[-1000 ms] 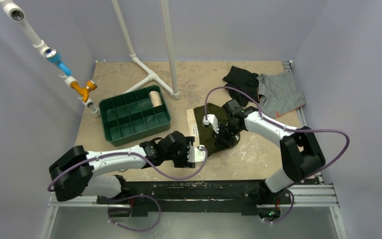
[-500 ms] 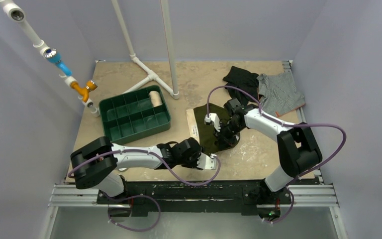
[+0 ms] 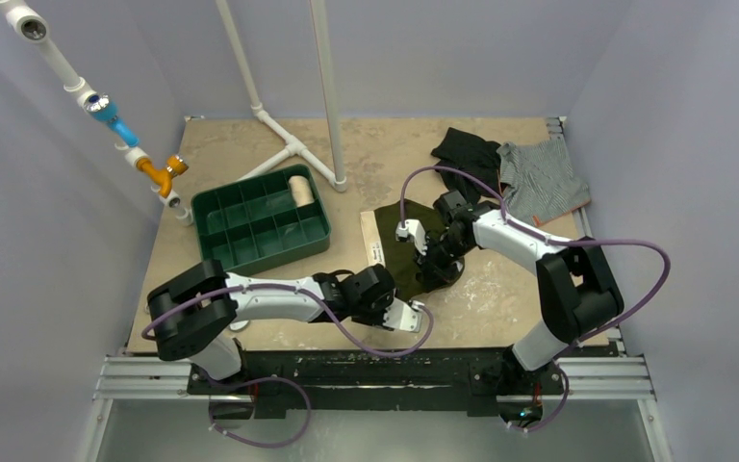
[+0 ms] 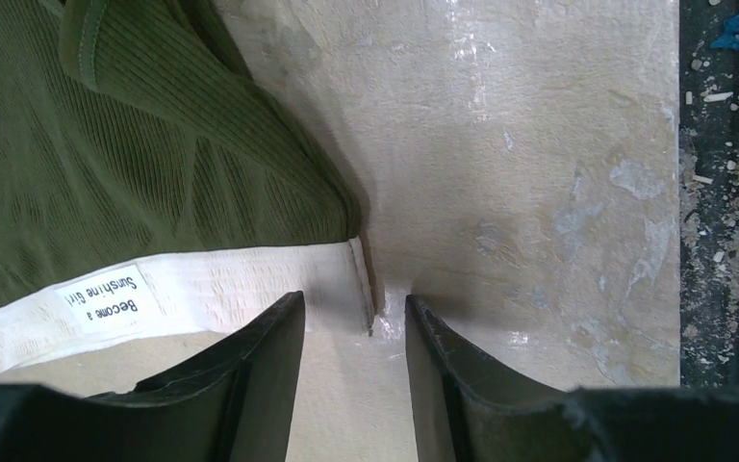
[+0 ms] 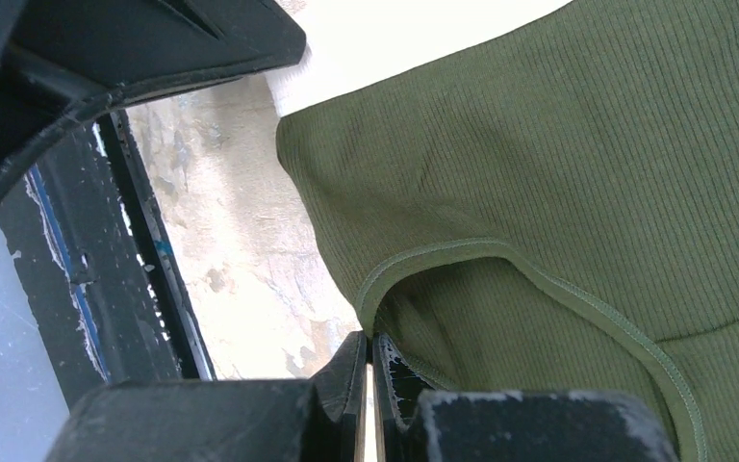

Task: Roll the underwear
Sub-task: Fold the underwear at the center of the board.

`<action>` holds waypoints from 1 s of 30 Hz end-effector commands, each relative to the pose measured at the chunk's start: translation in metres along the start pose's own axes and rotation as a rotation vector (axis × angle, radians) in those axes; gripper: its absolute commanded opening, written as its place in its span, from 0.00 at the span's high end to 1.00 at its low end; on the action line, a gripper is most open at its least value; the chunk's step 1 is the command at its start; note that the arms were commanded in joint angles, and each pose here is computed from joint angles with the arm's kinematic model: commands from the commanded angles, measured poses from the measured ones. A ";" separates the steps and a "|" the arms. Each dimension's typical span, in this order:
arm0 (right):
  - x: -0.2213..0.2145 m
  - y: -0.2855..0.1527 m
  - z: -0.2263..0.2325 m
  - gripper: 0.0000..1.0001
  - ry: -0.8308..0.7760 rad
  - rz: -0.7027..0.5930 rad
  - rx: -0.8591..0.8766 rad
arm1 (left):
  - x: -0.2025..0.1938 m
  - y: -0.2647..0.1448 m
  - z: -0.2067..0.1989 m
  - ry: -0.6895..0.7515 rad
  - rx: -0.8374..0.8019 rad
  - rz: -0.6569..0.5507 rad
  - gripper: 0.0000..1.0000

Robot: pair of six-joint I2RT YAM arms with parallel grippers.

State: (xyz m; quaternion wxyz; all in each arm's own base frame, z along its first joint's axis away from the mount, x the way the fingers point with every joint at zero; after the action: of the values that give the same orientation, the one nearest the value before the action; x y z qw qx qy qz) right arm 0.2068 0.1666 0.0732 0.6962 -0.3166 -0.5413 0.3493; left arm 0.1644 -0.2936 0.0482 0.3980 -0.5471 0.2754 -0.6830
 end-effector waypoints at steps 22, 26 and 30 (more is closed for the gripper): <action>-0.005 -0.018 0.018 1.00 -0.079 0.027 0.054 | 0.007 -0.010 -0.010 -0.077 -0.097 0.031 1.00; -0.014 -0.027 0.037 1.00 -0.091 0.075 0.146 | 0.023 -0.026 -0.016 -0.123 -0.146 0.030 1.00; -0.015 -0.039 0.044 1.00 -0.102 0.101 0.145 | 0.038 -0.040 -0.021 -0.174 -0.189 0.022 1.00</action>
State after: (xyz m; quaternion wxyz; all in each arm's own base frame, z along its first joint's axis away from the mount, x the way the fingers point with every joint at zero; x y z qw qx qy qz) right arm 0.1741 0.1441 0.0812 0.6875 -0.2834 -0.5189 0.4217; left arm 0.1478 -0.3025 0.0669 0.3919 -0.5970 0.3071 -0.6290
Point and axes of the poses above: each gripper's point midway between its finger pads, its own y axis out along the fingers, its own z axis along the line the jaws close on, x = y × z, the point moved 3 cm from there along -y, back along the fingers, and after that the axes turned 15 degrees about -y, right-handed, at the moved point
